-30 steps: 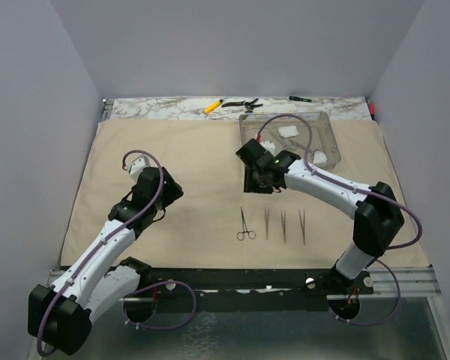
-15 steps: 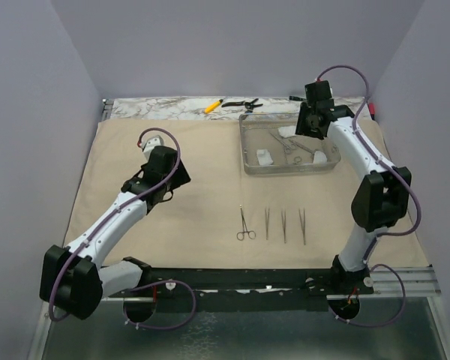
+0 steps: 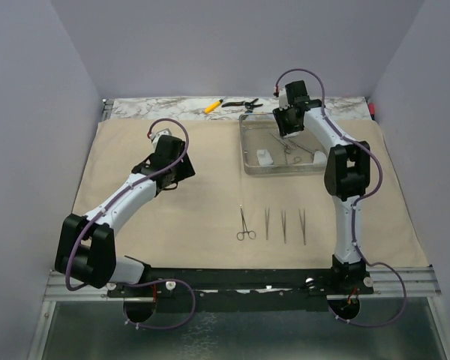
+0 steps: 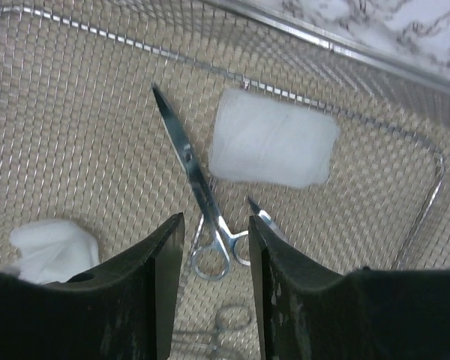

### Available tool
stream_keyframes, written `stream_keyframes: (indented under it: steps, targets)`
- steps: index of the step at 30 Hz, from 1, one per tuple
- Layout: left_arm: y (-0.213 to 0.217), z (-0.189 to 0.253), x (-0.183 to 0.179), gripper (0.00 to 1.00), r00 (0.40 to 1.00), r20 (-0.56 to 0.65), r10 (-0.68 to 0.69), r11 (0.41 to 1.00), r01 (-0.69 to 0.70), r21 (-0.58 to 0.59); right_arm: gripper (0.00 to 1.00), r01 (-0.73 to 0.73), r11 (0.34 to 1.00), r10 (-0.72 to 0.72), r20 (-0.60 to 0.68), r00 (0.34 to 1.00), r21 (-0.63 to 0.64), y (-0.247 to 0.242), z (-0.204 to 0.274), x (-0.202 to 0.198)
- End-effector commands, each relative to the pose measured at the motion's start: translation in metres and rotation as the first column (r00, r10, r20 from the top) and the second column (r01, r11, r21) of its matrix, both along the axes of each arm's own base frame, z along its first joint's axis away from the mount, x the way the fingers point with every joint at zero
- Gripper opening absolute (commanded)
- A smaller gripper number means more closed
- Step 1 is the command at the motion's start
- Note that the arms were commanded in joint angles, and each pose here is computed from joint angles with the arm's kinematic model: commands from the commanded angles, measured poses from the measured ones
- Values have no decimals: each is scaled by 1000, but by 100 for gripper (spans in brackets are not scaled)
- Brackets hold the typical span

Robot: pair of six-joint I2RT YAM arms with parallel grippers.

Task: Open and lay out the surgical kit
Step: Pick up the medical item from the container.

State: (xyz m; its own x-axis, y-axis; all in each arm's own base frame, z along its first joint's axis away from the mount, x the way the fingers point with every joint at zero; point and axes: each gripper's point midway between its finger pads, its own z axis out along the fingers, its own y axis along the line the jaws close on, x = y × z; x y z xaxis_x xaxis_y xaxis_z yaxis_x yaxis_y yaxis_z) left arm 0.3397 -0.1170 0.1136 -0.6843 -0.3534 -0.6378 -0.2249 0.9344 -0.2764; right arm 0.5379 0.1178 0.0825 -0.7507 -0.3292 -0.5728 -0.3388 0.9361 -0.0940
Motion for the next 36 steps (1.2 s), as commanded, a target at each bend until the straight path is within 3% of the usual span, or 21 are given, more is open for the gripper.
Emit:
stream_keyframes:
  steps: [1,8,31,36]
  targets:
    - [-5,11,11,69,999,25,-37,999,38,-30,43,-120,992,119,-13,993,-29,7,-18,15]
    - [8,-1,14,69,1000,-6,2,1000,-2,-13,39,-182,983,184,-94,978,33,21,-43,6]
    - [23,-5,11,69,999,-24,25,999,-26,-41,34,-192,980,197,-158,968,49,24,-80,2]
    - [24,-5,9,69,999,-26,27,999,-28,-45,17,-170,984,178,-187,966,59,24,-83,-2]
